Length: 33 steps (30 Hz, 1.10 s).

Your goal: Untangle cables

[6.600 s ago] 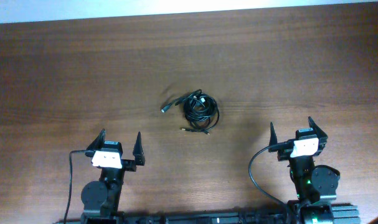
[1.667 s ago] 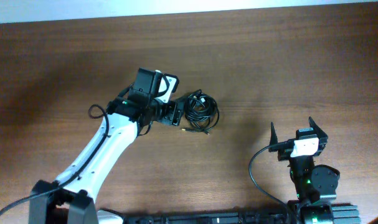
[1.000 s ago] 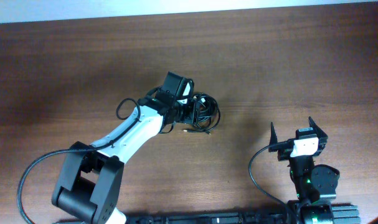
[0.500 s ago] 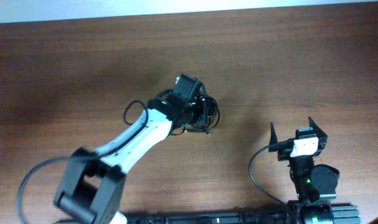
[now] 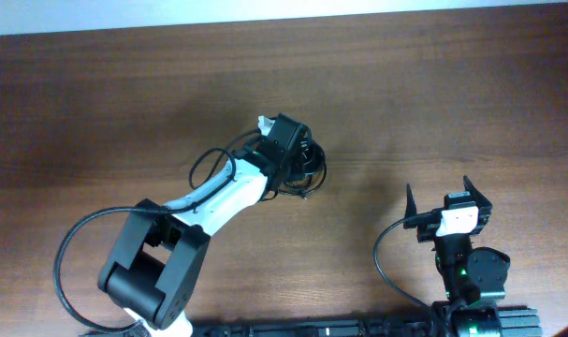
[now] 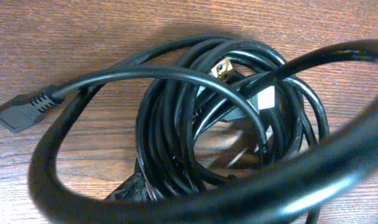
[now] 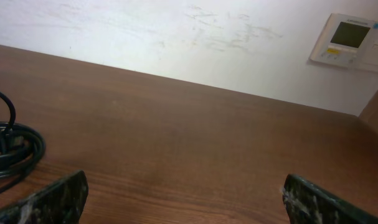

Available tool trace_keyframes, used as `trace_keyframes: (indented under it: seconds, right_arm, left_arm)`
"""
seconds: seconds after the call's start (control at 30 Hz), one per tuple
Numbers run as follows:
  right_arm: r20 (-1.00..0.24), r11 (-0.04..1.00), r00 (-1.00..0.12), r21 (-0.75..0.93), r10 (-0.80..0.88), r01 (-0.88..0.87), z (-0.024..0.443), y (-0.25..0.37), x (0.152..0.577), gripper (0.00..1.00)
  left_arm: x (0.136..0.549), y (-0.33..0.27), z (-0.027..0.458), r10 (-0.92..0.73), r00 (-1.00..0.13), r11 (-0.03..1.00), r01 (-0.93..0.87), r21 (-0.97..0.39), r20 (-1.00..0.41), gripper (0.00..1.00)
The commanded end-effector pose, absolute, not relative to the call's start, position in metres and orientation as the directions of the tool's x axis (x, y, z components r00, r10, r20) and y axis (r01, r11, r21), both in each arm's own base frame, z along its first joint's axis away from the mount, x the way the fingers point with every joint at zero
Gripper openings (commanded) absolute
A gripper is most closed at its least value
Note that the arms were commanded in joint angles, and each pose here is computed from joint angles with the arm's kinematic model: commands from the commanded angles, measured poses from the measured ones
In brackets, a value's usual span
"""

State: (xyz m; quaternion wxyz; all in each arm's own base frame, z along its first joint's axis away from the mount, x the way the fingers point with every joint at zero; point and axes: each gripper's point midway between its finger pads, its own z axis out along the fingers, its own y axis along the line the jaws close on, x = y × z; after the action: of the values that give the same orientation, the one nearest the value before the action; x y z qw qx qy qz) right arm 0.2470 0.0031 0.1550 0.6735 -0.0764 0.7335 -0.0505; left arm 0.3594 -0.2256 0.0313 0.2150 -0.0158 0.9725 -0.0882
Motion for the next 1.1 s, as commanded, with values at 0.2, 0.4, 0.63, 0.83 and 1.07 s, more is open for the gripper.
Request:
trace_keyframes:
  seconds: [0.2,0.4,0.63,0.83,1.07]
  right_arm:
    - [-0.996,0.999,-0.094,-0.001,-0.006,-0.049,0.152,0.007,0.247,0.98]
    - [-0.975,0.982,-0.13,0.185,0.179,-0.036,0.147,0.009,0.247,0.98]
    - [-0.874,0.981,-0.45,0.193,0.185,0.029,0.131,0.009,0.249,0.98]
    - [-0.753,0.911,-0.635,0.366,0.172,-0.188,0.184,0.062,0.261,0.98]
    - [-0.795,0.737,-0.588,0.484,0.146,-0.472,0.224,0.111,0.255,0.65]
  left_arm:
    - [0.367,-0.233,0.015,-0.1,-0.907,0.979,-0.017,-0.202,-0.409,0.06]
    - [0.364,-0.239,0.106,-0.044,-0.85,0.951,0.126,-0.283,-0.526,0.0]
    - [0.34,-0.249,0.141,0.156,-0.853,0.755,0.429,-0.497,-0.499,0.0]
    - [0.314,-0.268,0.17,0.219,-0.838,0.506,0.536,-0.676,-0.501,0.0]
    - [0.29,-0.291,0.206,0.256,-0.783,0.249,0.62,-0.744,-0.566,0.0]
